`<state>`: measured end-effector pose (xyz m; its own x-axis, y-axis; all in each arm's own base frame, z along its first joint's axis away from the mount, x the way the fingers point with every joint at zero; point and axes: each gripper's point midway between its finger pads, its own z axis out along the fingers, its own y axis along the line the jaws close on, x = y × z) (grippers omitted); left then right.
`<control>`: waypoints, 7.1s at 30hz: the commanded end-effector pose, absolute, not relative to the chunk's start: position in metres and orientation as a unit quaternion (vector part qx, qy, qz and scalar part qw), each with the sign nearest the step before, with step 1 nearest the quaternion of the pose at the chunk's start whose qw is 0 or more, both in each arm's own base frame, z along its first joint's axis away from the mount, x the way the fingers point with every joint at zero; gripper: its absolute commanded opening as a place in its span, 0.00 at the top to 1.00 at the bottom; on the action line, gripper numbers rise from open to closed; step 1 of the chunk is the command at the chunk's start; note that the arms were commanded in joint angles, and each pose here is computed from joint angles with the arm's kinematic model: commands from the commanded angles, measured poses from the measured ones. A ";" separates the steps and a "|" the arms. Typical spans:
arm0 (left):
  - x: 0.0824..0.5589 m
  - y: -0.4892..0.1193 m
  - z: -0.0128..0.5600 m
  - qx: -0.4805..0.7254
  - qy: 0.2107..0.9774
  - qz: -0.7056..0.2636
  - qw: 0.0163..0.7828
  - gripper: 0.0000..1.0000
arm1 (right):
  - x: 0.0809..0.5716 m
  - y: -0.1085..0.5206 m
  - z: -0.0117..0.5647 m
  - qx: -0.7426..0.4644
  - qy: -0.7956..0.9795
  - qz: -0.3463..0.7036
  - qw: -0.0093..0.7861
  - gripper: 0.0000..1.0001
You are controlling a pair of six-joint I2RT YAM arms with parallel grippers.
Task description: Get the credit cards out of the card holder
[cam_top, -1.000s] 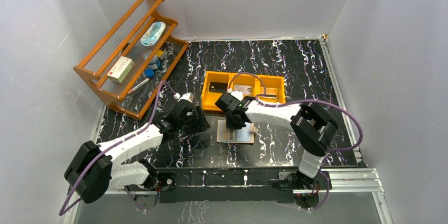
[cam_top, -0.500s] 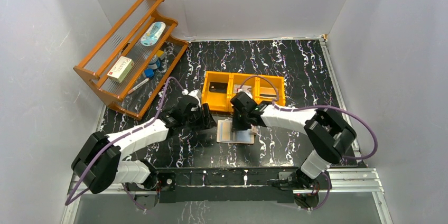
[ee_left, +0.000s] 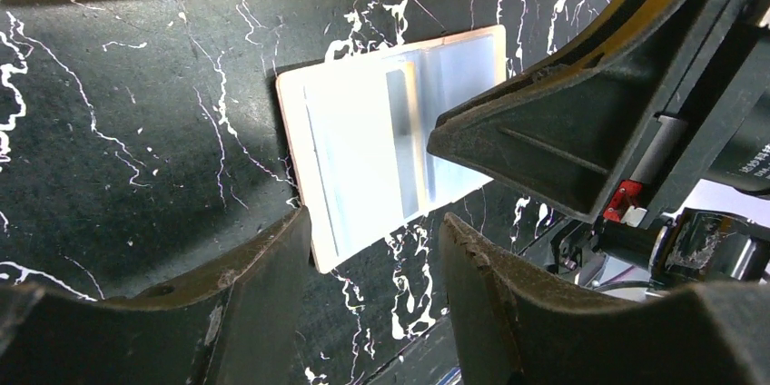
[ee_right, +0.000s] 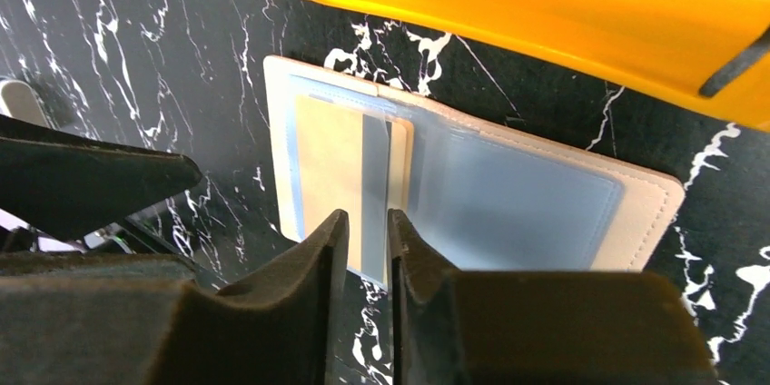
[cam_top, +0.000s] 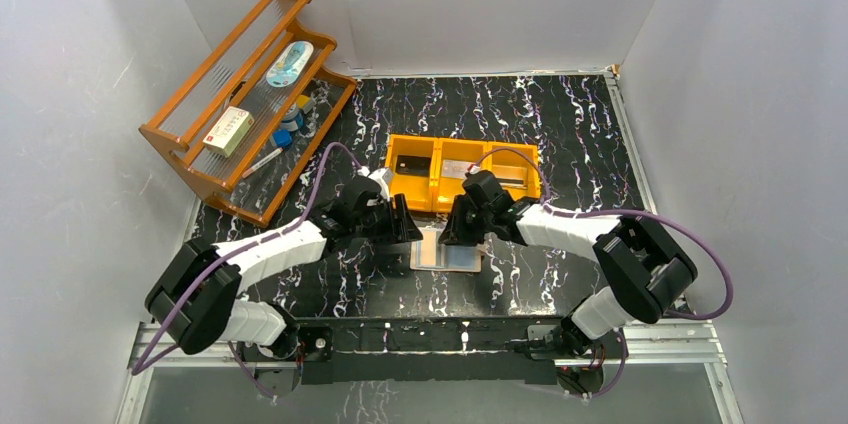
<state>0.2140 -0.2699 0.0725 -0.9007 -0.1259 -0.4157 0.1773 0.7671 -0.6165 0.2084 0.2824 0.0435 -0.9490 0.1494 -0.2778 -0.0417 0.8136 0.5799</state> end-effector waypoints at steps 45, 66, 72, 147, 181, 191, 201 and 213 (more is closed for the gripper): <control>0.229 -0.240 0.087 -0.038 0.918 -0.281 0.278 0.45 | 0.201 0.294 0.006 -0.049 0.980 0.124 0.148 0.91; 0.221 -0.297 0.071 0.025 0.901 -0.387 0.194 0.49 | 0.189 0.258 -0.018 0.077 0.968 0.232 0.061 1.00; 0.233 -0.291 0.061 0.010 0.912 -0.353 0.209 0.49 | 0.189 0.252 -0.020 0.088 0.969 0.223 0.062 1.00; 0.223 -0.263 0.022 -0.028 0.946 -0.270 0.179 0.51 | 0.195 0.259 -0.012 0.078 0.967 0.234 0.067 1.00; 0.225 -0.314 0.067 0.022 0.893 -0.413 0.176 0.60 | 0.196 0.266 -0.005 0.067 0.962 0.255 0.070 0.87; 0.222 -0.322 0.078 0.037 0.880 -0.440 0.173 0.61 | 0.198 0.269 0.002 0.062 0.958 0.267 0.080 0.77; 0.223 -0.318 0.077 0.036 0.889 -0.423 0.172 0.62 | 0.205 0.276 0.029 0.056 0.947 0.297 0.108 0.65; 0.219 -0.339 0.086 0.066 0.873 -0.459 0.150 0.62 | 0.219 0.257 0.061 0.090 0.943 0.270 0.172 0.57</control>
